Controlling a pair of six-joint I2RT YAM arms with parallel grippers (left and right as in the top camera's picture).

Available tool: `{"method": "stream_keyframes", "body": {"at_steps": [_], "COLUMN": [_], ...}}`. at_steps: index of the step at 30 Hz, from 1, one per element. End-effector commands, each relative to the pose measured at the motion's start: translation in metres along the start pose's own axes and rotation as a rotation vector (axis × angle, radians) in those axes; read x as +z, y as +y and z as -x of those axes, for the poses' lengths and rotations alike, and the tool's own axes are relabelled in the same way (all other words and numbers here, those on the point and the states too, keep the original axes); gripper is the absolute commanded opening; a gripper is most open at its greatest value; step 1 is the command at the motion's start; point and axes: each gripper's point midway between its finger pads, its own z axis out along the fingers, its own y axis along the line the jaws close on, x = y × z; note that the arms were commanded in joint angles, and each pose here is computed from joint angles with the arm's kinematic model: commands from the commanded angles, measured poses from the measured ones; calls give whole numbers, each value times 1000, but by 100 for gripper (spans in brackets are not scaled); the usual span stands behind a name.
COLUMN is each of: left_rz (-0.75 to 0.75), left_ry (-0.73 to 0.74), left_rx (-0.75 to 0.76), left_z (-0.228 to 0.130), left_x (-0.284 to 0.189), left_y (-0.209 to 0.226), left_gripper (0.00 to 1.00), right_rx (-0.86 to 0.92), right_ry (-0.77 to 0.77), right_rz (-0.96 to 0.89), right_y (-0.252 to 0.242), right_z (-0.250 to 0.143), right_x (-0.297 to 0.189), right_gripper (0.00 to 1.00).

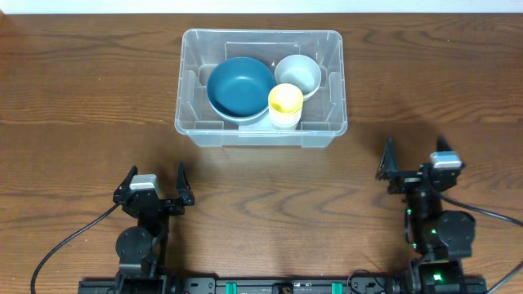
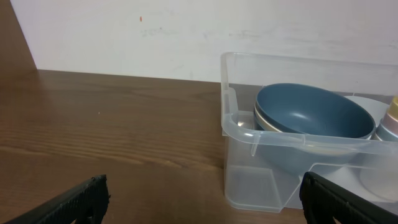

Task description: Pack container

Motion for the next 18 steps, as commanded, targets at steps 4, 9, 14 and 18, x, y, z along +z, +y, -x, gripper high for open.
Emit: {"method": "stream_keyframes", "body": {"at_steps": [4,9,14,18], "left_rz": [17,17,17,17], "left_ry": [49,50,49,49], "left_rx": [20,20,20,20], "left_z": [-18,-18,-18,-18], "left_x": [1,1,1,1], "left_y": [4,4,4,4], "left_gripper": [98,98,98,98], "right_rx": [-28,-28,-27,-27], "right_ry": [73,106,153,151], "right_rz": [43,45,44,44], "right_y": [5,5,5,5], "right_z": [-49,-67,-79,-78], "right_x": [-6,-12,-14,-14], "right_gripper": [99,99,99,99]}}
